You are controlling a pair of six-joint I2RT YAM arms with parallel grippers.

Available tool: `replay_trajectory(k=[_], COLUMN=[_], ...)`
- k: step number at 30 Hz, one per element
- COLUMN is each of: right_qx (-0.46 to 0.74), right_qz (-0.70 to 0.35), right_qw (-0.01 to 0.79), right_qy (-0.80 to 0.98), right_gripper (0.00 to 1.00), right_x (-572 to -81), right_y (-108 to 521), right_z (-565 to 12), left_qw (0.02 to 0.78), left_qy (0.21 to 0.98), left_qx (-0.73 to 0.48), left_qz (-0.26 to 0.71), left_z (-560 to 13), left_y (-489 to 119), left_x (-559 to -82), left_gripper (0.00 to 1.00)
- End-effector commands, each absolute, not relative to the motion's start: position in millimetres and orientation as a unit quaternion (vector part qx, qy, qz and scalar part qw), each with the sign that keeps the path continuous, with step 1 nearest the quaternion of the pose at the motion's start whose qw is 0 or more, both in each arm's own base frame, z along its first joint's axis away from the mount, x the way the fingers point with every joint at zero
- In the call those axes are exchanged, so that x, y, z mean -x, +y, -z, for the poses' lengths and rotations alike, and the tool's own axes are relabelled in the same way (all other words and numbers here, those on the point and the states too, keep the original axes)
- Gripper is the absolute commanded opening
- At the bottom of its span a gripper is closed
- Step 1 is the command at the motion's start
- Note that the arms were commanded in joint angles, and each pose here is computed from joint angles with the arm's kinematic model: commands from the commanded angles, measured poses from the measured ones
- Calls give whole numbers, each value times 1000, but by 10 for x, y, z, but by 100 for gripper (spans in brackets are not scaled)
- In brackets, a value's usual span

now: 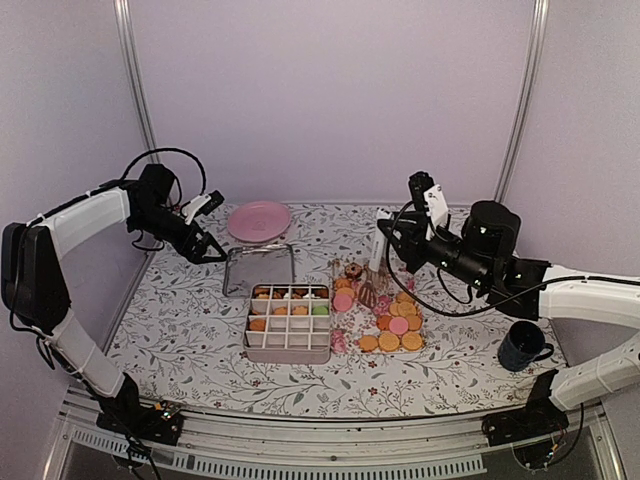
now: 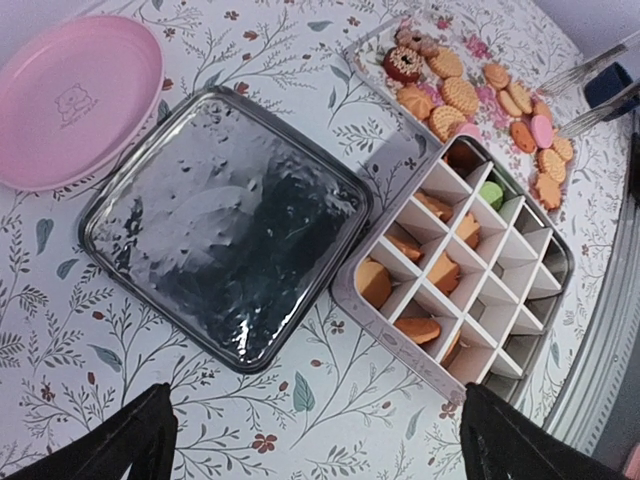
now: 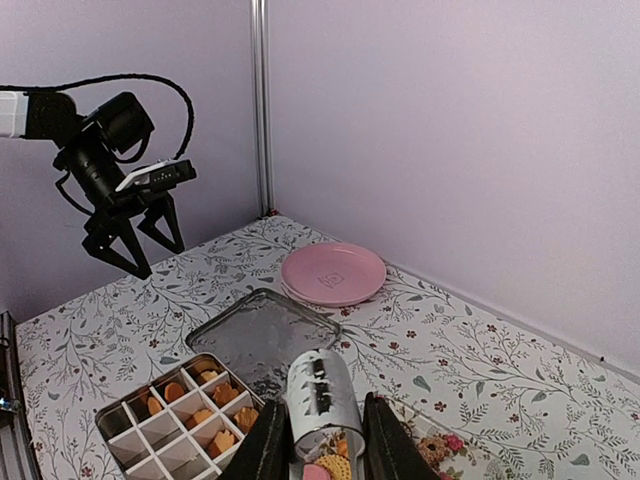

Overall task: Pack the cookies
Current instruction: Adjust the fake cookies on the plate.

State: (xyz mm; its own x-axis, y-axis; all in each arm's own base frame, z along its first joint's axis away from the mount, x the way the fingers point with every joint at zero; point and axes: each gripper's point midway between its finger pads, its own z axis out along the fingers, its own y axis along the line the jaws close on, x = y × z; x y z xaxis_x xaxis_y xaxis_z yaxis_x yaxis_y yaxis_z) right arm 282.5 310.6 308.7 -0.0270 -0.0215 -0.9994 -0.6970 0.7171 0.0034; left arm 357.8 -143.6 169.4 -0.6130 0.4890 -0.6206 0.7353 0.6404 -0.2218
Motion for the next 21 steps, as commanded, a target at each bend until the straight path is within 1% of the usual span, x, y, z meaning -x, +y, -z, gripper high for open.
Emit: replay_trajectory(k=[1, 12, 21], right_qx=[262, 254, 253], right_qz=[-230, -200, -194], right_qw=[640, 623, 618], right_qy=[685, 712, 719], right_gripper=[25, 25, 25], right_x=[-2874, -2787, -2880], right_y=[2952, 2675, 2647], right_z=[-2964, -2755, -2665], left_qw=[263, 258, 259], left_qy=[865, 865, 865], left_qx=[-351, -350, -350], left_qz=[245, 250, 248], left_z=[-1734, -1709, -1718], left_y=[-1464, -1477, -1477], left_x=[-3600, -3602, -3603], left_gripper=[99, 99, 99])
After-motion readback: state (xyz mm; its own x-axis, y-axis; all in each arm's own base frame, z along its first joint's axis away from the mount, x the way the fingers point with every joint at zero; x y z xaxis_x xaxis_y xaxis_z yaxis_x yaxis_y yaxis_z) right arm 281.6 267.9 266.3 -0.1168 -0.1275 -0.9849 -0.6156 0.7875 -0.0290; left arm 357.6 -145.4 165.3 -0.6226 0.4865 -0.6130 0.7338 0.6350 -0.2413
